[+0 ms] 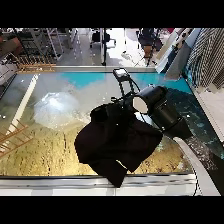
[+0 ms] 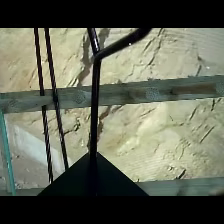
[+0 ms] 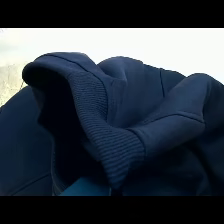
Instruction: Fold the clothes and pants, and hang the long-sleeved shirts on hangers.
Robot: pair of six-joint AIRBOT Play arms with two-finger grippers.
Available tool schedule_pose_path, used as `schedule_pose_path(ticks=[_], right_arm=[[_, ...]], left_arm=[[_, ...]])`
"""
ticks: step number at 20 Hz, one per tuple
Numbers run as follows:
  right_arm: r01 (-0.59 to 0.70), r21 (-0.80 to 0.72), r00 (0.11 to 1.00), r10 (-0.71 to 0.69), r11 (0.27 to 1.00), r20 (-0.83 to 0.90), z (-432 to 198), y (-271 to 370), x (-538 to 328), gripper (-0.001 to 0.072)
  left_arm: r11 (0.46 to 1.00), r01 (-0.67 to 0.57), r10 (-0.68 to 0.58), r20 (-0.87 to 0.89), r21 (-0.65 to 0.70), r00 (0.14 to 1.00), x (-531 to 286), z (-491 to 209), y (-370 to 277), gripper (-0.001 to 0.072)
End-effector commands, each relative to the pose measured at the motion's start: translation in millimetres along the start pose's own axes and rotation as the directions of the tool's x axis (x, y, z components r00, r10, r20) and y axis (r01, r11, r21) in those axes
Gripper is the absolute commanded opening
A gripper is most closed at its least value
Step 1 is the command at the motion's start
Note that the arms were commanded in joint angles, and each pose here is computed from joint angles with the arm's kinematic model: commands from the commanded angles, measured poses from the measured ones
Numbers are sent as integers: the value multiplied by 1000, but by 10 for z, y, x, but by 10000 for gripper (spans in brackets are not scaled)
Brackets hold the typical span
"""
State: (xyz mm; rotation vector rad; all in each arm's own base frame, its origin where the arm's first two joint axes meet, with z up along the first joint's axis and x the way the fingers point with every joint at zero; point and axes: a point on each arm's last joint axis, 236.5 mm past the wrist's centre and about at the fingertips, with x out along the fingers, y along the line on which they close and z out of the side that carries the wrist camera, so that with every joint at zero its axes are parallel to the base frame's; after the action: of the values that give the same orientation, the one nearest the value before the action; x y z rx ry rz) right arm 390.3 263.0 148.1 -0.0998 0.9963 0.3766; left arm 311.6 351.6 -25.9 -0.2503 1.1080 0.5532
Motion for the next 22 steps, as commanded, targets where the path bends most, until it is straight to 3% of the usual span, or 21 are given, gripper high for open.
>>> schedule_pose_path(ticks=[1, 5, 7, 9, 11, 13, 16, 18, 22], right_arm=[[-2, 0, 1000, 2, 1000, -1, -3, 8, 2, 28], [-2, 0, 1000, 2, 1000, 0, -2, 8, 2, 28], [-2, 0, 1000, 2, 1000, -1, -2, 9, 2, 28], [-2, 0, 1000, 2, 1000, -1, -3, 9, 2, 28], [-2, 0, 1000, 2, 1000, -2, -5, 9, 2, 28], [-2, -1, 1000, 2, 1000, 1, 2, 8, 2, 27], [-10, -25, 999, 11, 1000, 35, 80, 28, -9, 27], [-14, -27, 999, 15, 1000, 49, 113, 38, -12, 27], [14, -33, 998, -12, 999, 58, 135, -29, -11, 27]], left_arm=[[1000, -27, 27, 73, 5, 997, -189, 174, 54, 14], [998, -56, 58, 251, -14, 966, -780, 623, 99, 14], [998, 0, 26, 402, -65, 915, -1261, 960, -7, 14], [978, 174, -86, 530, -118, 844, -1742, 1234, -301, 14], [922, 383, -257, 639, -64, 725, -2162, 1466, -724, 14], [808, 575, -487, 692, 127, 532, -2608, 1601, -1291, 14], [577, 665, -773, 580, 474, 257, -3123, 1416, -2070, 14], [422, 686, -882, 442, 592, 162, -3192, 1166, -2439, 14], [85, 728, -990, 142, 680, -18, -3202, 621, -2990, 14]])
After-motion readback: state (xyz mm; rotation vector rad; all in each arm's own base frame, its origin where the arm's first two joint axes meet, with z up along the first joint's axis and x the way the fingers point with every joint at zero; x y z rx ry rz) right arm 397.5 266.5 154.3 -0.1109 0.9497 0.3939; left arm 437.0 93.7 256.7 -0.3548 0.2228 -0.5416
